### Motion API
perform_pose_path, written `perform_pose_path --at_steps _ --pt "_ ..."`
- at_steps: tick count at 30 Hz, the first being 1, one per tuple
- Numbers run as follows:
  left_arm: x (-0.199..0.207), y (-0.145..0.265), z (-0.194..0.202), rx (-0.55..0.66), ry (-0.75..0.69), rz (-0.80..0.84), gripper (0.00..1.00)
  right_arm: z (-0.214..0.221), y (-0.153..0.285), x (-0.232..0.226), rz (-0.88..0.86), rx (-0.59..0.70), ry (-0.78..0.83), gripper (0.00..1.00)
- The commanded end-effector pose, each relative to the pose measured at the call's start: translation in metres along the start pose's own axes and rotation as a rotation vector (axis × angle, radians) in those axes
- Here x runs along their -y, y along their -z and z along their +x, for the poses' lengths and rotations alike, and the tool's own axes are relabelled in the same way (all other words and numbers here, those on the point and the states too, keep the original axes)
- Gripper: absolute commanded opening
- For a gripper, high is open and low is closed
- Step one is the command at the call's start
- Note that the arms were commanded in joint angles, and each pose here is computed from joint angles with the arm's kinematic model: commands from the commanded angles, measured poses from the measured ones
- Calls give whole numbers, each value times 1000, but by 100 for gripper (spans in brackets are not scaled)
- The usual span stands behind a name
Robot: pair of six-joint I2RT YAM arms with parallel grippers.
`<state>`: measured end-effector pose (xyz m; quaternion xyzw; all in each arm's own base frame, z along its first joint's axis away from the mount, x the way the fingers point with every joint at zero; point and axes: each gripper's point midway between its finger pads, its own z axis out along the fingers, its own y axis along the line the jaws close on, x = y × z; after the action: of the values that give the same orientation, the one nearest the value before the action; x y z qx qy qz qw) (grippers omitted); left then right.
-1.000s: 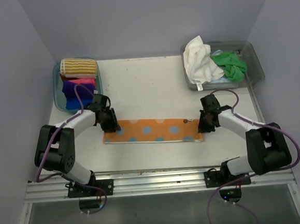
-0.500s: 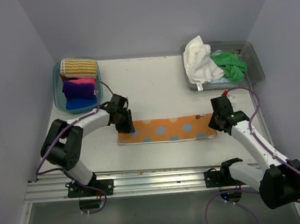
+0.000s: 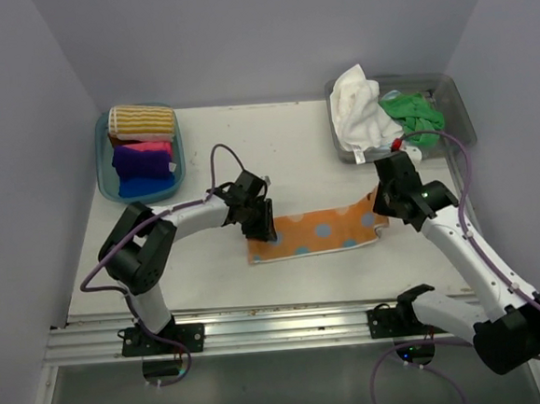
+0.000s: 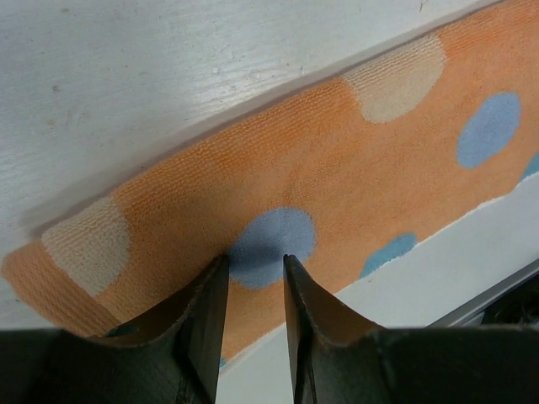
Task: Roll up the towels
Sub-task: Fold the towel
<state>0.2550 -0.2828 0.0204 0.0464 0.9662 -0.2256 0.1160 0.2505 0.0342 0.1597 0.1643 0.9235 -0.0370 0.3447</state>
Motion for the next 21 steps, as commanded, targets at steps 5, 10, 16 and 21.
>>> perform_pose_path --at_steps 5,10,16,21 --pt "33 51 -26 69 -107 62 37 -22 40 -62 -138 19 172 0" --pt "28 100 -46 148 -113 75 42 -23 54 -98 -202 14 265 0" --pt "-44 110 -40 161 33 -39 37 -10 58 -131 -262 1 314 0" --pt "-62 81 -12 78 73 -35 5 4 70 -169 -345 -1 360 0"
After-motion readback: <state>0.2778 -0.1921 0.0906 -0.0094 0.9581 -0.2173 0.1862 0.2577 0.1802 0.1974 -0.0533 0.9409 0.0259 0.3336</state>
